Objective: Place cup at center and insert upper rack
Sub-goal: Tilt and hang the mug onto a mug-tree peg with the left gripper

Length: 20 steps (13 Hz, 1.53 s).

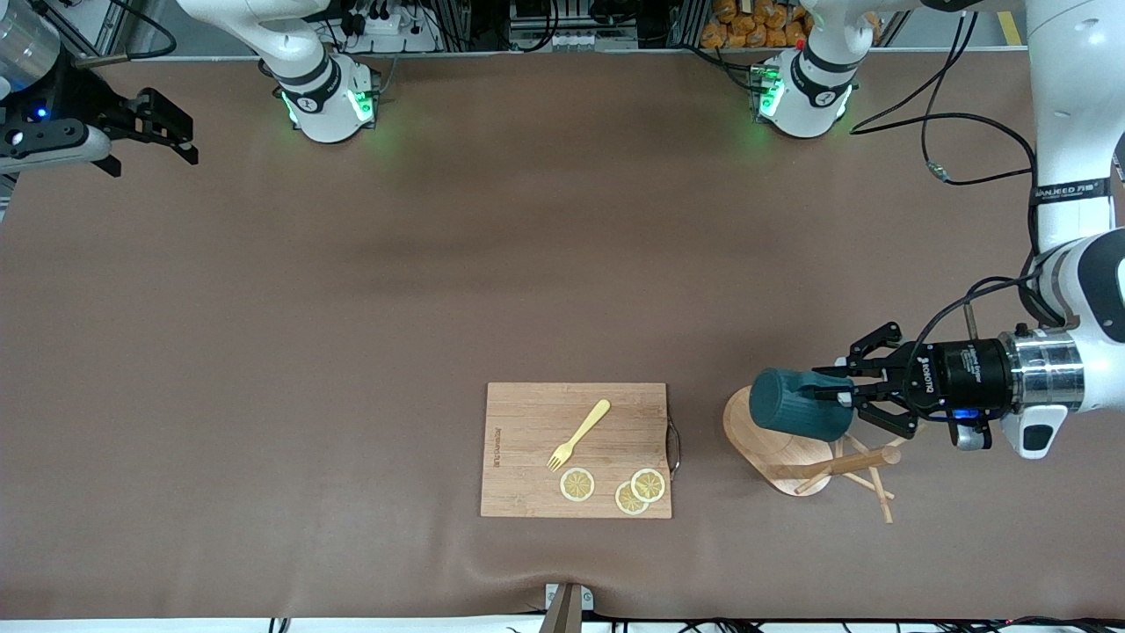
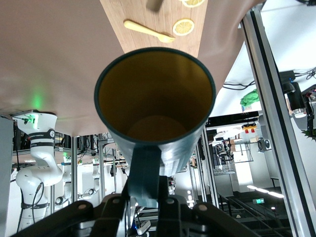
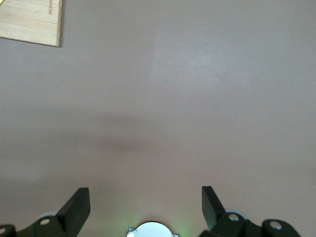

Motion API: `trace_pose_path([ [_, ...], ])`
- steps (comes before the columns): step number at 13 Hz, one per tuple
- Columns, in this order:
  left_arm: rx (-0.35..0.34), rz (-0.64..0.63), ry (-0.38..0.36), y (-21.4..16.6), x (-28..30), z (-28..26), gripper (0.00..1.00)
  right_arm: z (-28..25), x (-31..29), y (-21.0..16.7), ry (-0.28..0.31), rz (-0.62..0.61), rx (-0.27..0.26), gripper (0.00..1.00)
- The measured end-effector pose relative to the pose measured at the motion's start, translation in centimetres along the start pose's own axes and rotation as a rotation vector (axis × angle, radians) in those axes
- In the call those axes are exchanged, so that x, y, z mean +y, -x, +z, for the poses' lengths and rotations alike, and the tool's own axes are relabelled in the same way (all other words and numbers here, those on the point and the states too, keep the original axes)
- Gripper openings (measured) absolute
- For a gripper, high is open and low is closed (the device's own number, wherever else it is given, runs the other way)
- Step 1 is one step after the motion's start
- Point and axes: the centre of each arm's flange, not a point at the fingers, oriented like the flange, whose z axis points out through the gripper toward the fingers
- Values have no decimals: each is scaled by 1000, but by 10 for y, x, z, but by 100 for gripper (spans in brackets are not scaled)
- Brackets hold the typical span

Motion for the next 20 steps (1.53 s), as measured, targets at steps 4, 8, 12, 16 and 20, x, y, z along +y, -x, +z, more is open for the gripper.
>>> trace_pose_path([
  [4,-4,1,-6,-22,0,4,21,2,27,3,-4,72,-8,100],
  [8,-4,7,6,-39,0,-5,21,3,41,7,-7,131,-20,100],
  [12,-5,40,16,-57,-1,-12,21,5,41,6,-8,134,-27,100],
  [16,-6,44,28,-75,-3,-21,21,6,39,7,-8,131,-38,100],
  [20,-8,51,32,-85,-4,-25,21,7,38,7,-8,130,-46,100],
])
